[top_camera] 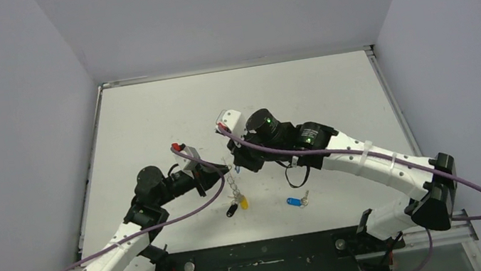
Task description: Put the keys on the keyring
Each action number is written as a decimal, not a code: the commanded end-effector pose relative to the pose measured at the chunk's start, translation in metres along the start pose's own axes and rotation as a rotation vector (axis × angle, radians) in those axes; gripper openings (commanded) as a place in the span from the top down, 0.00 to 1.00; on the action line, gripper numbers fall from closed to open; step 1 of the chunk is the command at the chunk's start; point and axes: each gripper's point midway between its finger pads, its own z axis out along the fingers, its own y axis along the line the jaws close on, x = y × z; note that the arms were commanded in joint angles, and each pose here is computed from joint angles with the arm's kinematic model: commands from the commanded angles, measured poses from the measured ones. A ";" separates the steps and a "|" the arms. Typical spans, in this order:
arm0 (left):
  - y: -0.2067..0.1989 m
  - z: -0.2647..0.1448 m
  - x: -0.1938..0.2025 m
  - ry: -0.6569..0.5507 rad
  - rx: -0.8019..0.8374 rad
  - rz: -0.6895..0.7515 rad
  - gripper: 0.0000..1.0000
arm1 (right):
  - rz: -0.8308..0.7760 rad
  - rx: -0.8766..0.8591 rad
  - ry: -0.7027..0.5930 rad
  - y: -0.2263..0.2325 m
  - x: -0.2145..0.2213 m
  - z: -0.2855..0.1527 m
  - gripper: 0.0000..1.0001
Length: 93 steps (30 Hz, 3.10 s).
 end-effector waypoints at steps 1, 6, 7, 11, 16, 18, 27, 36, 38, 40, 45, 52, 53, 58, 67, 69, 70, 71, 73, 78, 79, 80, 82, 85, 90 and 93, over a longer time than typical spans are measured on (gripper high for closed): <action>-0.006 0.001 -0.022 -0.063 0.025 0.063 1.00 | -0.028 -0.041 -0.037 0.010 -0.009 -0.002 1.00; -0.005 0.001 -0.020 -0.060 0.025 0.058 1.00 | -0.020 -0.063 -0.032 0.015 -0.011 0.008 1.00; -0.005 0.001 -0.020 -0.061 0.024 0.057 1.00 | -0.019 -0.065 -0.035 0.016 -0.012 0.009 1.00; -0.006 0.000 -0.020 -0.061 0.026 0.057 1.00 | -0.015 -0.070 -0.045 0.016 -0.017 0.013 1.00; -0.006 0.000 -0.020 -0.063 0.024 0.057 1.00 | -0.014 -0.073 -0.039 0.018 -0.017 0.018 1.00; -0.006 0.000 -0.020 -0.064 0.023 0.058 1.00 | -0.012 -0.071 -0.042 0.018 -0.018 0.018 1.00; -0.006 0.000 -0.019 -0.062 0.022 0.059 1.00 | -0.015 -0.056 -0.072 0.015 -0.025 0.011 1.00; -0.006 0.000 -0.019 -0.061 0.023 0.058 1.00 | -0.020 -0.052 -0.098 0.015 -0.029 0.004 1.00; -0.006 0.000 -0.019 -0.061 0.024 0.058 1.00 | -0.021 -0.051 -0.106 0.015 -0.031 0.003 1.00; -0.006 0.000 -0.019 -0.062 0.023 0.059 1.00 | -0.022 -0.049 -0.112 0.015 -0.032 0.002 1.00; -0.006 0.000 -0.019 -0.062 0.024 0.058 1.00 | -0.021 -0.043 -0.103 0.014 -0.031 0.005 1.00; -0.006 0.000 -0.018 -0.059 0.024 0.059 1.00 | -0.019 -0.019 -0.140 0.011 -0.038 -0.003 1.00; -0.006 0.000 -0.019 -0.060 0.023 0.060 1.00 | -0.019 -0.014 -0.145 0.010 -0.038 -0.004 1.00; -0.006 0.000 -0.020 -0.061 0.023 0.061 1.00 | -0.017 -0.002 -0.159 0.008 -0.040 -0.006 1.00; -0.007 -0.001 -0.021 -0.063 0.024 0.063 1.00 | -0.019 0.012 -0.114 0.005 -0.031 0.002 1.00; -0.007 -0.001 -0.020 -0.061 0.023 0.064 1.00 | -0.018 0.028 -0.103 0.002 -0.028 0.003 1.00; -0.007 -0.001 -0.021 -0.063 0.024 0.066 1.00 | -0.018 0.037 -0.098 0.001 -0.026 0.003 1.00; -0.007 -0.001 -0.020 -0.062 0.024 0.065 1.00 | -0.018 0.045 -0.093 -0.001 -0.025 0.003 1.00; -0.007 -0.001 -0.021 -0.063 0.023 0.065 1.00 | -0.019 0.054 -0.083 -0.002 -0.021 0.004 1.00; -0.007 -0.001 -0.021 -0.063 0.024 0.066 1.00 | -0.017 0.060 -0.055 -0.004 -0.013 0.010 1.00; -0.007 -0.001 -0.021 -0.064 0.023 0.067 1.00 | -0.016 0.060 -0.051 -0.004 -0.012 0.011 1.00; -0.007 -0.001 -0.021 -0.063 0.025 0.065 1.00 | -0.016 0.063 -0.046 -0.004 -0.011 0.012 1.00; -0.007 -0.001 -0.022 -0.064 0.026 0.067 1.00 | -0.015 0.063 -0.042 -0.004 -0.009 0.013 1.00; -0.007 -0.002 -0.022 -0.065 0.024 0.070 1.00 | -0.014 0.067 -0.037 -0.006 -0.007 0.015 1.00; -0.007 -0.002 -0.022 -0.069 0.019 0.072 1.00 | -0.014 0.066 -0.016 -0.006 0.000 0.018 1.00; -0.007 -0.003 -0.023 -0.070 0.019 0.075 1.00 | -0.009 0.070 -0.011 -0.006 0.003 0.020 1.00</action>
